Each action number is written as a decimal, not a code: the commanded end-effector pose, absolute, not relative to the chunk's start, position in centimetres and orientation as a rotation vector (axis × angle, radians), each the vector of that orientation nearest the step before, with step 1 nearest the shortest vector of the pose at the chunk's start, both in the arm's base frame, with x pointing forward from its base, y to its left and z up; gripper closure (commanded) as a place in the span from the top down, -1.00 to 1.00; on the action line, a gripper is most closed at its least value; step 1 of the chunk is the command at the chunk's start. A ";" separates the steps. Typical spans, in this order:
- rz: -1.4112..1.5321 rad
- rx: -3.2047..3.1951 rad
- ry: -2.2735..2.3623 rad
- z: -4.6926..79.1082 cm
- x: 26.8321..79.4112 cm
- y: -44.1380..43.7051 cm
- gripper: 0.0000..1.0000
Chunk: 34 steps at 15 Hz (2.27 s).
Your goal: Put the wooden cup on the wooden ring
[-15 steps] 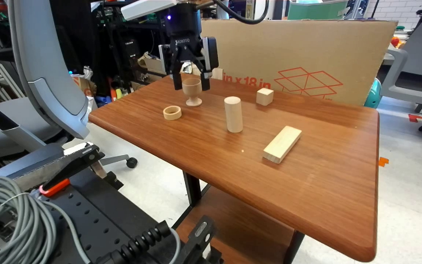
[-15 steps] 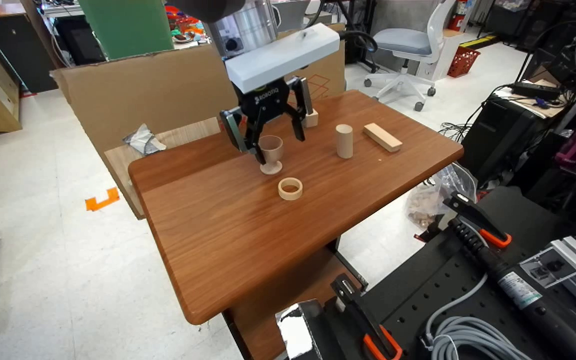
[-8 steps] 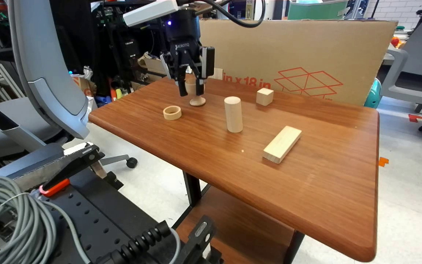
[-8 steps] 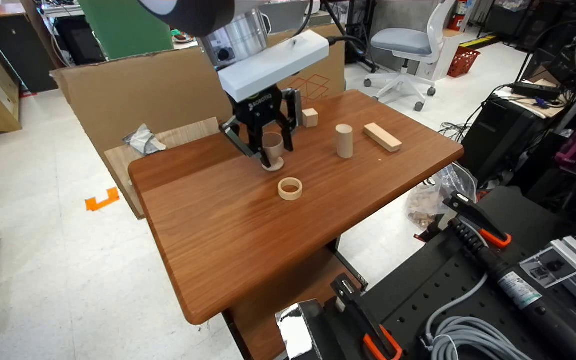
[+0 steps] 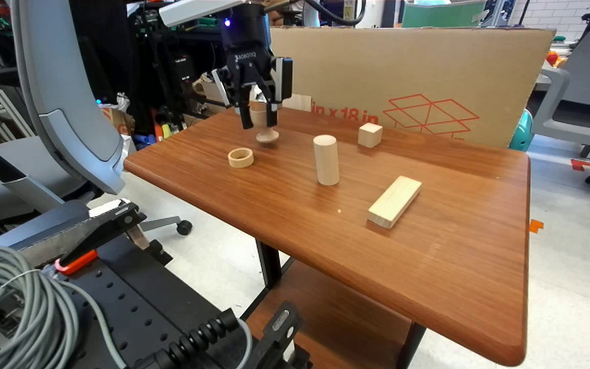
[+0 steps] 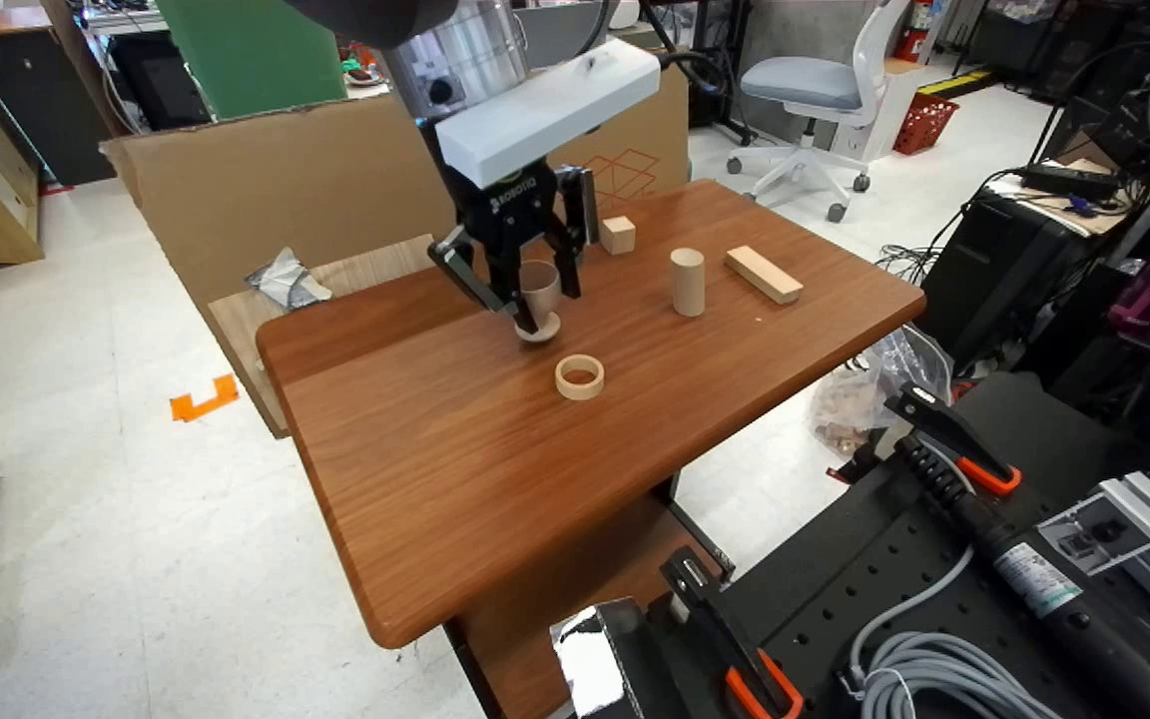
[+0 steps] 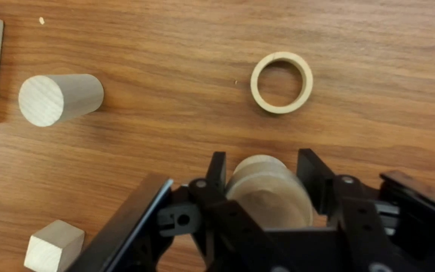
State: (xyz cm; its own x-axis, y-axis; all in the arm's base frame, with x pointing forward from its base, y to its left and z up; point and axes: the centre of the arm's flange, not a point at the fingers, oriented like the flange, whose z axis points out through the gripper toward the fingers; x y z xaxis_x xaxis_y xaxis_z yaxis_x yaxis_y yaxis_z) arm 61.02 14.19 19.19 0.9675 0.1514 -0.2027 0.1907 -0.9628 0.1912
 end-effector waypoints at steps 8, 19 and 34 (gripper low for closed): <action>-0.342 2.881 0.380 22.6 55.2 14.7 -0.47; -0.382 2.844 0.384 21.0 54.1 13.9 -0.47; -0.404 2.828 0.427 20.4 54.5 14.0 -0.47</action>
State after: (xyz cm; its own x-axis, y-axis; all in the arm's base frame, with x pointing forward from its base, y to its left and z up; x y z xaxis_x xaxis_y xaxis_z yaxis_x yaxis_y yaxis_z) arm 54.44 13.93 19.60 0.9298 0.2230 -0.2929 0.2832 -0.9417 0.1818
